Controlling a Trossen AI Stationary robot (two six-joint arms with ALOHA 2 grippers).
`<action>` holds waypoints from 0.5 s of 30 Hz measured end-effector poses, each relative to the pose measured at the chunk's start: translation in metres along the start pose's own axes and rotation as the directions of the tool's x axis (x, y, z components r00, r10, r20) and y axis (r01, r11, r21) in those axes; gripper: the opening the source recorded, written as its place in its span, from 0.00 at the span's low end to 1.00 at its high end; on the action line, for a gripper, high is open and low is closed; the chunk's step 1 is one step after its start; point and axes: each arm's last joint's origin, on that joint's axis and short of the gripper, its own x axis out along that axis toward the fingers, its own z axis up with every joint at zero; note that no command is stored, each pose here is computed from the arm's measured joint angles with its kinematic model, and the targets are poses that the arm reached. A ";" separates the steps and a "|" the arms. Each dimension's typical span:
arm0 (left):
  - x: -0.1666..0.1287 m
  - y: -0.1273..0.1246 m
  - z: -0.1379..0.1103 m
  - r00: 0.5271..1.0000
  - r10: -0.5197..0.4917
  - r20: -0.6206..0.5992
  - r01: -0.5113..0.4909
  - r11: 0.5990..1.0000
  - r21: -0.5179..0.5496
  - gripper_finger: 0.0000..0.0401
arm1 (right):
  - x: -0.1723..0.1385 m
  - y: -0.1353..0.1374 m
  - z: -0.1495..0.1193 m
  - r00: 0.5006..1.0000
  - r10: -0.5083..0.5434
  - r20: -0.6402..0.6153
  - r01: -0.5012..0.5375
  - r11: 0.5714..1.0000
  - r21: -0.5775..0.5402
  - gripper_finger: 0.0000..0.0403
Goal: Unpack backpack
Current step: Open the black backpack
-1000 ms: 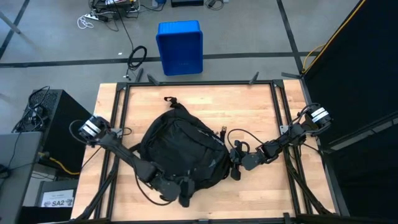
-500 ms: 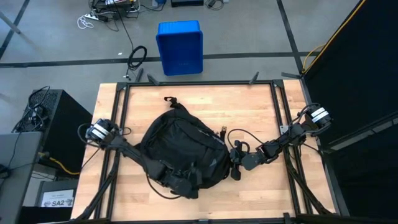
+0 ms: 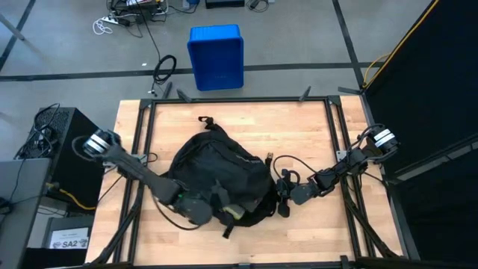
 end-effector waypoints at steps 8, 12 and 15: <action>-0.033 0.062 -0.015 0.991 0.131 -0.040 -0.135 0.982 -0.132 0.00 | -0.002 0.004 -0.001 1.000 0.022 -0.006 -0.022 1.000 -0.009 0.23; -0.041 0.087 -0.060 0.975 0.210 -0.078 -0.223 0.942 -0.250 0.00 | -0.003 0.006 -0.003 1.000 0.029 -0.007 -0.029 0.999 -0.014 0.24; -0.046 0.104 -0.104 0.959 0.257 -0.117 -0.282 0.890 -0.358 0.00 | -0.003 0.006 -0.003 0.999 0.033 -0.007 -0.033 0.999 -0.015 0.25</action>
